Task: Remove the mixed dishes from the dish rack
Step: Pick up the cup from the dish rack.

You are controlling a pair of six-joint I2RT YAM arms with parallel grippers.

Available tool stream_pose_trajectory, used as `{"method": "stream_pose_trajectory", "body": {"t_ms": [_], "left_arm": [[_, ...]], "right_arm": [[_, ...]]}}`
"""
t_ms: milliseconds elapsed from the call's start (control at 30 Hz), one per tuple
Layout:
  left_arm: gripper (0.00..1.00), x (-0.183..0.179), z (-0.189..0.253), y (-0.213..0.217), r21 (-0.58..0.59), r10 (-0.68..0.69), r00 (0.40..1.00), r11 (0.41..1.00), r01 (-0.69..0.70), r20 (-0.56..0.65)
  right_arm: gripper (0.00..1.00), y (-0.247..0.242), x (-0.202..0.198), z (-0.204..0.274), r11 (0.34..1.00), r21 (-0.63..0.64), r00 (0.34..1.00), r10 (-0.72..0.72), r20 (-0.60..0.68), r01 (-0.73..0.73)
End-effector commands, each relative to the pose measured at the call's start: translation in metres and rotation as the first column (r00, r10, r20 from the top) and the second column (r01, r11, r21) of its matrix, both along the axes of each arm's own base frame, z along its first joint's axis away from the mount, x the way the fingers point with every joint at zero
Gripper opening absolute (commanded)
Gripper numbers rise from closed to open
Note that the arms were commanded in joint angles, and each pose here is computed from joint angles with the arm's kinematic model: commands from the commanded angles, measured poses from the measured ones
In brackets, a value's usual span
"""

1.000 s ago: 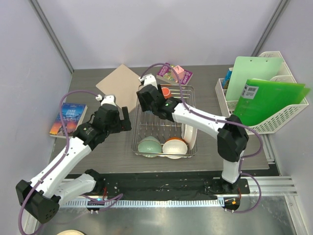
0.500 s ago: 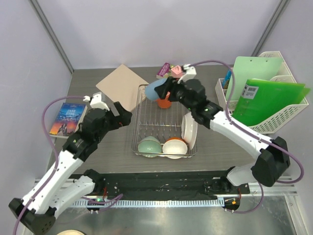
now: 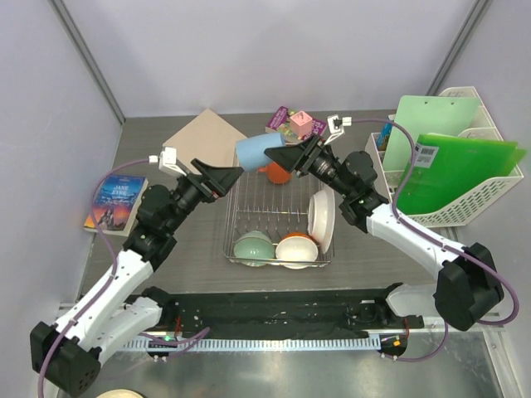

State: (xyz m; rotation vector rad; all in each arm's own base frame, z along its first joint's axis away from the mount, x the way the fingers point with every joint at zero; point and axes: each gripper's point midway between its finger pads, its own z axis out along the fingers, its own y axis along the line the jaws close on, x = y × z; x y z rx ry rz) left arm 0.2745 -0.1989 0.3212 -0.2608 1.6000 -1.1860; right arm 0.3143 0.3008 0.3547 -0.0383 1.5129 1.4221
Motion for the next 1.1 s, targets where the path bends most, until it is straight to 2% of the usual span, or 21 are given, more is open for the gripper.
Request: {"method": "stream_pose_trajectory", "body": {"t_ms": [0,367,567,667,767,800,967,1000,1033,1067], "left_arm": [[0.98,0.0,0.046,-0.01,-0.107,-0.052,0.989,0.992,0.068,0.141],[0.95,0.004,0.081,-0.013,-0.115,-0.051,0.972,0.99,0.079,0.229],[0.84,0.002,0.081,-0.024,-0.133,-0.113,0.964,0.98,0.148,0.24],[0.73,0.001,0.079,-0.03,-0.14,-0.148,0.96,0.973,0.185,0.239],[0.58,0.002,0.073,-0.035,-0.139,-0.174,0.958,0.968,0.209,0.229],[0.48,0.001,0.074,-0.035,-0.138,-0.173,0.957,0.968,0.209,0.232],[0.14,0.001,0.074,-0.035,-0.126,-0.177,0.955,0.969,0.211,0.24],[0.01,0.001,0.075,-0.034,-0.123,-0.173,0.955,0.971,0.207,0.239],[0.01,0.003,0.071,-0.034,-0.117,-0.169,0.961,0.973,0.198,0.218],[0.0,0.001,0.075,-0.033,-0.116,-0.165,0.96,0.974,0.195,0.225]], "right_arm": [[0.01,0.001,-0.02,0.033,0.989,0.118,0.993,0.083,0.08,-0.092],[0.01,0.006,-0.022,0.015,0.987,0.112,0.992,0.113,0.049,-0.118],[0.01,0.012,-0.021,0.006,0.986,0.105,0.991,0.128,0.028,-0.13],[0.01,0.016,-0.02,0.005,0.985,0.105,0.99,0.137,0.024,-0.138],[0.01,0.02,-0.021,0.003,0.983,0.102,0.989,0.148,0.022,-0.15],[0.01,0.02,-0.021,0.001,0.984,0.101,0.989,0.149,0.017,-0.15],[0.01,0.021,-0.023,-0.001,0.984,0.09,0.988,0.154,0.014,-0.154],[0.01,0.02,-0.024,-0.002,0.984,0.085,0.988,0.153,0.012,-0.153],[0.01,0.02,-0.025,-0.005,0.985,0.078,0.988,0.155,0.004,-0.155],[0.06,0.019,-0.024,-0.005,0.987,0.066,0.989,0.148,0.01,-0.148]]}}
